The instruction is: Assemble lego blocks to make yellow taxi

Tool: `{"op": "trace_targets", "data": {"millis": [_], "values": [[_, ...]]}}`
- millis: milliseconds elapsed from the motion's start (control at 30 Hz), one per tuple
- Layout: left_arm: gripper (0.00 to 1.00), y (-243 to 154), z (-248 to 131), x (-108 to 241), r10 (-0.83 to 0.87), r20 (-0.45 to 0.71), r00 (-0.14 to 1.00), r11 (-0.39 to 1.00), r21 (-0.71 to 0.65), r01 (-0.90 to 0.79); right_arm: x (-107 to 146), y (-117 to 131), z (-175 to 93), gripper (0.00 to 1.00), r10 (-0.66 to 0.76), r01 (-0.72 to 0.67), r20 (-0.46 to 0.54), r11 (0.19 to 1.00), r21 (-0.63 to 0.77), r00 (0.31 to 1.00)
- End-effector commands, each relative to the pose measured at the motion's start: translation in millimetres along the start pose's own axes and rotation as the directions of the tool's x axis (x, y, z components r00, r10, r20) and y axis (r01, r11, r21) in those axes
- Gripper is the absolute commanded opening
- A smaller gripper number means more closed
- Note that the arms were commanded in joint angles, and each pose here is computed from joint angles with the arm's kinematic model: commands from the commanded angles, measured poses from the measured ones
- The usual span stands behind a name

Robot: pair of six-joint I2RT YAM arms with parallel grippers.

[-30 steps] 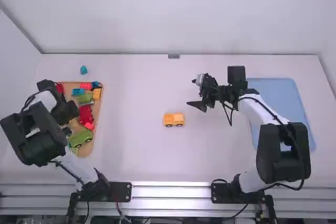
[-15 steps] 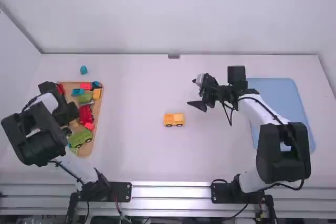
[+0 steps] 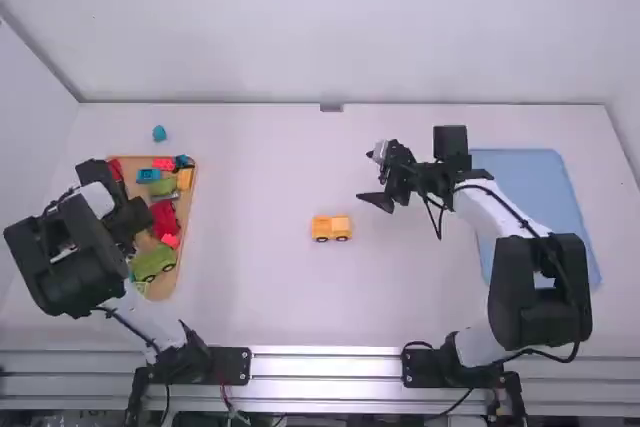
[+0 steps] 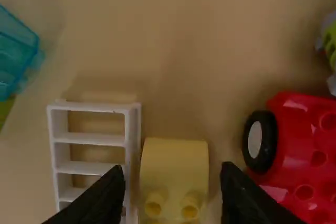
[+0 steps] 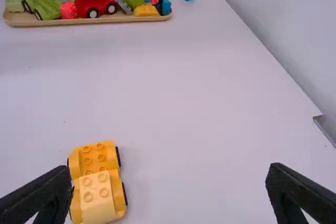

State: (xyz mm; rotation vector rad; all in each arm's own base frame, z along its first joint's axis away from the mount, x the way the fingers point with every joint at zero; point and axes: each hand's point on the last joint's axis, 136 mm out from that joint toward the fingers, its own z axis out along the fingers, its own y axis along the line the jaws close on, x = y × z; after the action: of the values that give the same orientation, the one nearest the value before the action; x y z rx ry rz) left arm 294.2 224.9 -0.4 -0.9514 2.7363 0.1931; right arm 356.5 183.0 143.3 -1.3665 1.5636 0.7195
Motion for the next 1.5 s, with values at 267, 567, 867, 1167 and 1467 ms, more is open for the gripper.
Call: {"op": "trace_targets", "data": {"millis": [267, 567, 867, 1167, 1467], "values": [[0.45, -4, 7, 13, 0.050, -0.035, 0.998, 0.999, 0.018, -0.050, -6, 2, -3, 0.98, -0.014, 0.014, 0.012, 1.000, 0.005, 1.000], [0.47, -16, -8, -6, 0.050, -0.018, 0.999, 0.997, 0.062, -0.049, -8, 4, 2, 0.98, -0.028, 0.028, 0.007, 1.000, -0.001, 1.000], [0.47, -15, -7, 1, 0.037, -0.044, 0.998, 0.997, 0.067, -0.034, -2, 5, 15, 0.98, -0.055, 0.057, -0.074, 0.998, 0.023, 0.996], [0.47, -9, -7, 6, 0.005, -0.065, 0.998, 1.000, 0.019, -0.004, -2, 6, 16, 0.98, -0.059, 0.061, -0.077, 0.998, 0.021, 0.995], [0.48, -9, 4, 20, -0.004, -0.074, 0.997, 1.000, 0.024, 0.006, -2, 7, 16, 0.98, -0.057, 0.059, -0.078, 0.998, 0.019, 0.995]]}}
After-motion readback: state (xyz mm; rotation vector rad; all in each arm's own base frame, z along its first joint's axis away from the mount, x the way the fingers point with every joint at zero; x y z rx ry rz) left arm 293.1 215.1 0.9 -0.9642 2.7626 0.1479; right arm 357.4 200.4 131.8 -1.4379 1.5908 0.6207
